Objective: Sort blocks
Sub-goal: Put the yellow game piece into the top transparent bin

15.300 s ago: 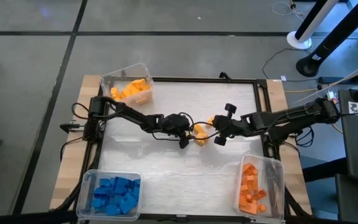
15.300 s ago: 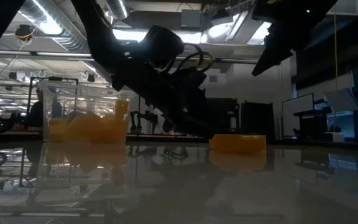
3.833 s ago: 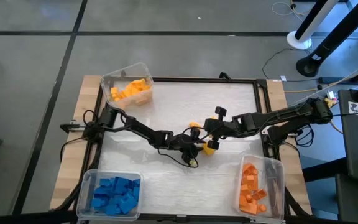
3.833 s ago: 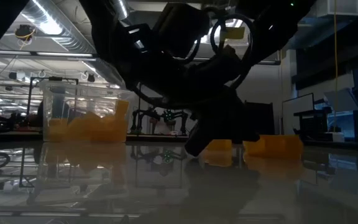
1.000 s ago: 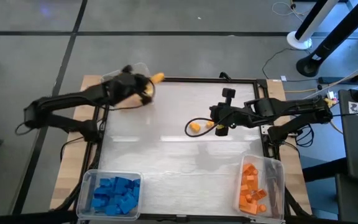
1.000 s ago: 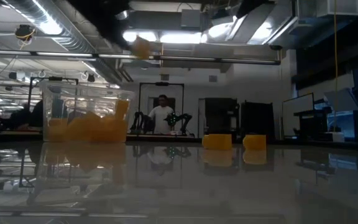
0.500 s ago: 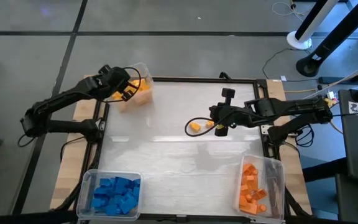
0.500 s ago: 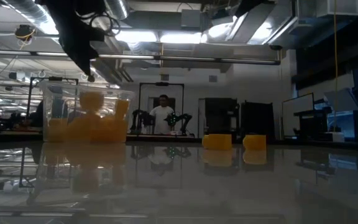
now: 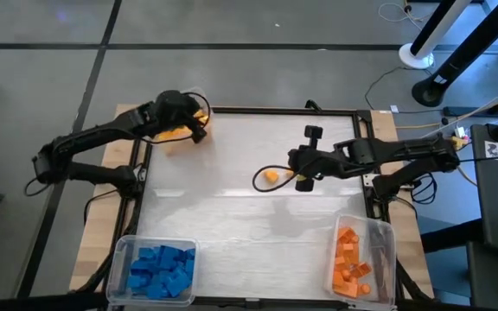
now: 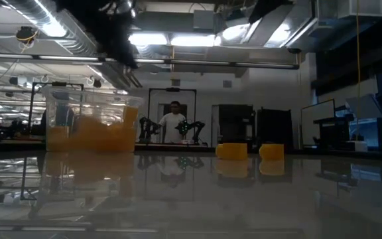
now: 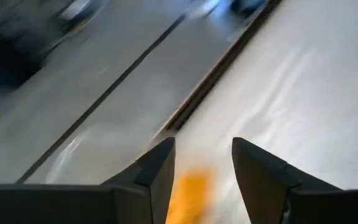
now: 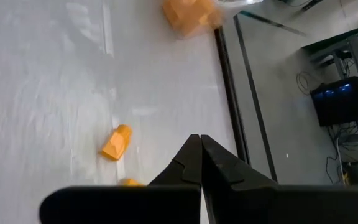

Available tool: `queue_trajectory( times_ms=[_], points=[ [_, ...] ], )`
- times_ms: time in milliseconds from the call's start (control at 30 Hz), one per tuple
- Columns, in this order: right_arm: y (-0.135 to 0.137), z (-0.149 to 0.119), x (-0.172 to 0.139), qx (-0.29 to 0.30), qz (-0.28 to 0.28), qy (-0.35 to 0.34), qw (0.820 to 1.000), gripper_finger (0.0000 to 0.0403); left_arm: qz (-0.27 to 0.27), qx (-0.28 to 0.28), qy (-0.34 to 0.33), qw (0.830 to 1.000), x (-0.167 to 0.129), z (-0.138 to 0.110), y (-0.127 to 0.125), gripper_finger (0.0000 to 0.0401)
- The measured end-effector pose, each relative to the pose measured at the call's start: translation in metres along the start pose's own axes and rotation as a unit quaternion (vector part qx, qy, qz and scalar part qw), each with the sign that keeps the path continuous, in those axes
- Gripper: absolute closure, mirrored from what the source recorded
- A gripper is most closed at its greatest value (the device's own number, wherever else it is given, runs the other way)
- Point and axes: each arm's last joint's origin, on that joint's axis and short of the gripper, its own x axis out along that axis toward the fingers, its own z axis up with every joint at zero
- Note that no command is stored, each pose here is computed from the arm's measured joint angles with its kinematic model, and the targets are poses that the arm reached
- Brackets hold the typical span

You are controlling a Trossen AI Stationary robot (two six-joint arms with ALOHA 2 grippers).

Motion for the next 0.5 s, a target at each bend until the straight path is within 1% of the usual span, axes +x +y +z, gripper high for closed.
queue_trajectory(
  times_ms=[67, 100, 167, 233, 367, 500],
  points=[
    [0.004, 0.001, 0.006, -0.007, 0.001, 0.011, 1.000, 0.0402, -0.071, -0.004, -0.054, 0.996, -0.002, 0.010, -0.008, 0.0253],
    [0.007, 0.002, 0.010, -0.011, 0.001, 0.016, 1.000, 0.0402, -0.112, -0.001, -0.079, 0.991, -0.003, 0.014, -0.014, 0.0253],
    [0.011, 0.003, 0.017, -0.012, -0.003, 0.025, 1.000, 0.0402, -0.186, 0.006, -0.120, 0.975, -0.004, 0.022, -0.025, 0.0252],
    [0.014, 0.004, 0.023, -0.009, -0.008, 0.032, 0.999, 0.0402, -0.239, 0.024, -0.147, 0.960, -0.001, 0.028, -0.040, 0.0251],
    [0.018, 0.005, 0.030, -0.007, -0.012, 0.040, 0.999, 0.0402, -0.290, 0.062, -0.151, 0.943, 0.016, 0.029, -0.073, 0.0251],
    [0.018, 0.005, 0.030, -0.008, -0.016, 0.040, 0.999, 0.0402, -0.342, 0.117, -0.156, 0.919, 0.044, 0.024, -0.117, 0.0251]
  ],
)
